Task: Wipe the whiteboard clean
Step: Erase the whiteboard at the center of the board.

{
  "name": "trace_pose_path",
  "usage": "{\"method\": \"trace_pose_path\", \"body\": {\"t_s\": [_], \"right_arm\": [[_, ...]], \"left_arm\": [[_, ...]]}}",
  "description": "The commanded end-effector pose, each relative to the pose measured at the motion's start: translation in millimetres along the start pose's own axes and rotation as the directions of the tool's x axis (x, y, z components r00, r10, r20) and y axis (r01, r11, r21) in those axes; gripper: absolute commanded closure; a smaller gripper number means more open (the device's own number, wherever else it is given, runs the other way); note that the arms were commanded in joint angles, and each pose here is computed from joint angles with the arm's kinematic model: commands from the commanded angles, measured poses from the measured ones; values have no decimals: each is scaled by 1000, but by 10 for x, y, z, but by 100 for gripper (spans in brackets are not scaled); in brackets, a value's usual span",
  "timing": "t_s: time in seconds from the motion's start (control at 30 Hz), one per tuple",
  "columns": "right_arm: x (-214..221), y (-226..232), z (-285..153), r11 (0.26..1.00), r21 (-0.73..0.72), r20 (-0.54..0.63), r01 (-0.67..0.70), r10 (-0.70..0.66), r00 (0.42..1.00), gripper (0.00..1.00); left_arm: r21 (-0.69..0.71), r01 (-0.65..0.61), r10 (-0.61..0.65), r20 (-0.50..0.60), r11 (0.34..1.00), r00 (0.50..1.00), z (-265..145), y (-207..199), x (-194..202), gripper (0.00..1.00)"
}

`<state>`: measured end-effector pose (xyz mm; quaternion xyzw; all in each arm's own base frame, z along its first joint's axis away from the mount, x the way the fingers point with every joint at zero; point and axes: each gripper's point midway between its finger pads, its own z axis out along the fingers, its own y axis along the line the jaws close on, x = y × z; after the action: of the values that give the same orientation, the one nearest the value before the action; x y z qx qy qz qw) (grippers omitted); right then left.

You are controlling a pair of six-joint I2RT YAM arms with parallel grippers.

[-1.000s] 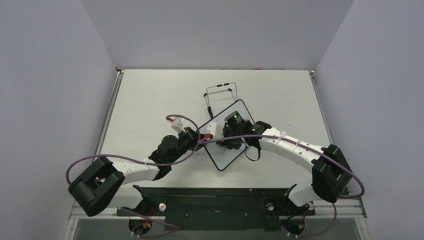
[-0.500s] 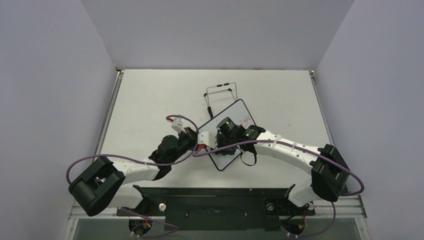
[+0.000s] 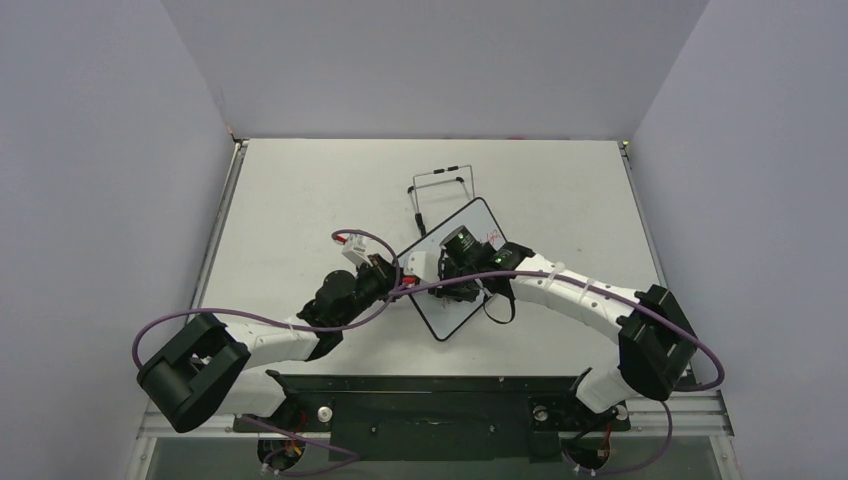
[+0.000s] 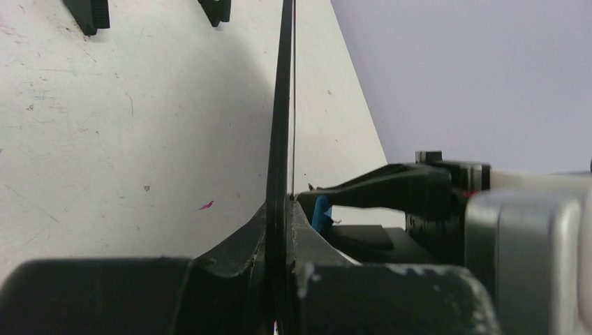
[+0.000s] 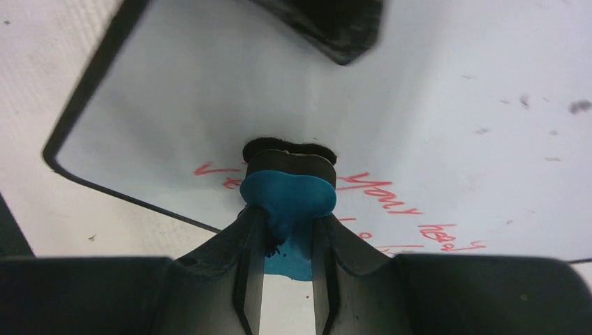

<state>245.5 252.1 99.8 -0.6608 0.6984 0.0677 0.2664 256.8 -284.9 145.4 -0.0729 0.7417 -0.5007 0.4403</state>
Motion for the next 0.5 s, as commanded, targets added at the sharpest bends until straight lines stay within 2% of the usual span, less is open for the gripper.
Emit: {"method": "trace_pose_path", "body": {"t_s": [0.0,0.1,0.23,0.37,0.47], "right_arm": [[-74,398,80,988,-75,25,132,-130,991,100],[65,448,105,987,-70,-18,145,-147,989,100],[160,195,99,997,31,-60,78,-76,995,100],[43,-146,-2,994,107,-7,-36,37,999,100],[-94,-288,-47,990,109,37,-93,89,995,100]], "left_arm": [[242,9,-26,67,970,997,-32,-686,-270,100],[247,8,-26,68,969,997,-31,-697,-274,100],[247,8,-26,68,969,997,-33,-700,-275,100],[248,8,-25,63,969,998,-18,-705,-267,100],[252,8,-24,62,968,998,-13,-722,-272,100]]}}
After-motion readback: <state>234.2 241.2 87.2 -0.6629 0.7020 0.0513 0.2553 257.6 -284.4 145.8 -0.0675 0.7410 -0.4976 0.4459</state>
